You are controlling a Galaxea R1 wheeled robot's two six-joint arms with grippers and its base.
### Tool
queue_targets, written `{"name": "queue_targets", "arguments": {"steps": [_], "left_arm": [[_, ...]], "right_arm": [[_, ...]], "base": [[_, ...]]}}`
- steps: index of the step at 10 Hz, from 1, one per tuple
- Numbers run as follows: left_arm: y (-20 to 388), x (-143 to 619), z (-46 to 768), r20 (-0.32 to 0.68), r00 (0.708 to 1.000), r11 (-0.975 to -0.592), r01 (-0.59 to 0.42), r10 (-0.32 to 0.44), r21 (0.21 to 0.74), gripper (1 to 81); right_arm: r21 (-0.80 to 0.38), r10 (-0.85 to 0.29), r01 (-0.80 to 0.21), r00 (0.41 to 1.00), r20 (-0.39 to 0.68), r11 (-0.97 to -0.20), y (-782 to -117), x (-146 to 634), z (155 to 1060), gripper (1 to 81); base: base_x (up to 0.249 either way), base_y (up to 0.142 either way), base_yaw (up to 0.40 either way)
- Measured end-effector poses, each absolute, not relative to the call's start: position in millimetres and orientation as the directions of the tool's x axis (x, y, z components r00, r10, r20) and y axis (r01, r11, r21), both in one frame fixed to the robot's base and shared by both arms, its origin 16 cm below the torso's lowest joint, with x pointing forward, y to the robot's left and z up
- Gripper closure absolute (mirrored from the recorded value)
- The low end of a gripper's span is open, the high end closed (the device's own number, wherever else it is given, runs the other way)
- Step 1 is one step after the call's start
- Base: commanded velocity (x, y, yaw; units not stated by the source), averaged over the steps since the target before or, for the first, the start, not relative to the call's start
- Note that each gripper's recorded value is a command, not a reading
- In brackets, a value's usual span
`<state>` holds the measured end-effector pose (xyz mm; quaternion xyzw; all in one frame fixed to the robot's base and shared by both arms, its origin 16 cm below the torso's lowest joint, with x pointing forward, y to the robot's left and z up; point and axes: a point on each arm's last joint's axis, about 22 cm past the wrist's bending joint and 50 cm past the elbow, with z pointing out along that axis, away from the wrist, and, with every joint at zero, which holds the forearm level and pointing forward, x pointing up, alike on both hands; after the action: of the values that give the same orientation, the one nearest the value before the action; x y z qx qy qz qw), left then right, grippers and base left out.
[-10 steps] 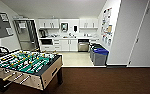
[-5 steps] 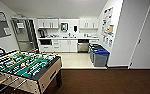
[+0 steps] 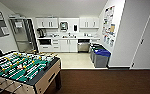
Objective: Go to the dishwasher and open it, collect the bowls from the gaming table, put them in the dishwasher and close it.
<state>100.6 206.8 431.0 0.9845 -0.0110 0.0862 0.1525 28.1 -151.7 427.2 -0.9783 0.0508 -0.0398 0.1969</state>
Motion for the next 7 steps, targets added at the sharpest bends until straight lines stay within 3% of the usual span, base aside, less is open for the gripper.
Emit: {"name": "queue_targets", "arguments": {"steps": [4, 7], "left_arm": [[207, 73, 428, 0.135, 0.991, -0.953, -0.020, 0.021, 0.302, 81.1], [211, 106, 432, 0.194, 0.980, -0.956, -0.027, 0.032, 0.293, 81.1]], "right_arm": [[-0.383, -0.111, -0.090, 0.993, 0.032, -0.919, -153, 3, 426, 81.1], [-0.392, -0.114, -0.079, 0.991, 0.068, -0.917, -151, 31, 428, 81.1]], "base": [[0.162, 0.000, 0.000], [0.189, 0.000, 0.000]]}}
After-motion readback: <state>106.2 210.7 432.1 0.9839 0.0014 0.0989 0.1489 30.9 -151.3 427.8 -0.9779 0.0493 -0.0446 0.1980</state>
